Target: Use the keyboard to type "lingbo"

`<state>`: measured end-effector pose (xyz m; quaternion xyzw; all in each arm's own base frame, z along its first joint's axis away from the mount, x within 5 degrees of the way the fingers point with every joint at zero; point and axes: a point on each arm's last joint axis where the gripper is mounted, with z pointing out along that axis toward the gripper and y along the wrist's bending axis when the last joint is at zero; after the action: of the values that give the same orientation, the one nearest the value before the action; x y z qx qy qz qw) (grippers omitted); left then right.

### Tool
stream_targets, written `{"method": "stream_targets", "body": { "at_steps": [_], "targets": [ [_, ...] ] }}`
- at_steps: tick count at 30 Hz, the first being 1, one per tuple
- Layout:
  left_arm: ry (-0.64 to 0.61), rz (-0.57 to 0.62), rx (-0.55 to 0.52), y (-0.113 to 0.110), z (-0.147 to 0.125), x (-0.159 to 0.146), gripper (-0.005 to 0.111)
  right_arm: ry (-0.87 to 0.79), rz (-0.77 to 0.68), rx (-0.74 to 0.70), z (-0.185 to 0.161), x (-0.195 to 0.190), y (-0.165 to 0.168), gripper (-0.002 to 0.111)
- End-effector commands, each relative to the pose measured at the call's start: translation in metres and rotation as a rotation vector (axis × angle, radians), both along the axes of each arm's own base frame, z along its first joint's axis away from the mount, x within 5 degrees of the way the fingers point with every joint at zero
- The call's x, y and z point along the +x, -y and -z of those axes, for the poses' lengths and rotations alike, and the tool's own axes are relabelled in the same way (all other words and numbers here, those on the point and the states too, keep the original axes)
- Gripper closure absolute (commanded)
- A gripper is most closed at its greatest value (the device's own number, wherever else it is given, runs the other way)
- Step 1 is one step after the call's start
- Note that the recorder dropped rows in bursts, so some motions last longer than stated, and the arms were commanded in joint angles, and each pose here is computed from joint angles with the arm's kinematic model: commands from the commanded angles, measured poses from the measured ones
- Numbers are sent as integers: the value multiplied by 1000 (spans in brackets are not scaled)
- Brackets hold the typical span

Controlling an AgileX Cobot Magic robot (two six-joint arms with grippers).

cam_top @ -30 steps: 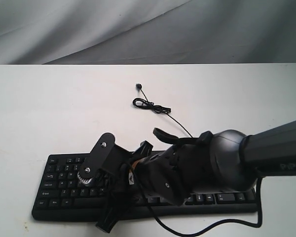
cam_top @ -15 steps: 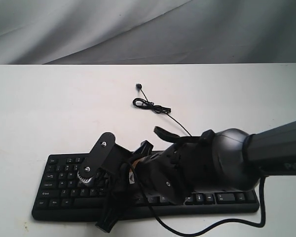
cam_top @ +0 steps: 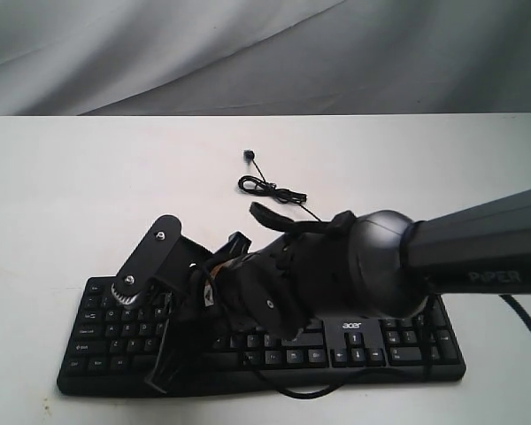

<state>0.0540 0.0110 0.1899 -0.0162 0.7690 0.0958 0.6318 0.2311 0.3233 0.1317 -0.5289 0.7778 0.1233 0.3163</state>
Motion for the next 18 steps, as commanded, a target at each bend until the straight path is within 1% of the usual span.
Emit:
{"method": "stream_targets", "body": {
  "at_steps": [1, 12, 18],
  "targets": [
    [10, 8, -5, 1, 0, 0, 107, 21, -9, 1, 4, 5, -4, 108],
    [10, 8, -5, 1, 0, 0, 107, 9, -11, -12, 7, 6, -5, 108],
    [10, 8, -5, 1, 0, 0, 107, -12, -12, -38, 17, 5, -5, 108]
  ]
}}
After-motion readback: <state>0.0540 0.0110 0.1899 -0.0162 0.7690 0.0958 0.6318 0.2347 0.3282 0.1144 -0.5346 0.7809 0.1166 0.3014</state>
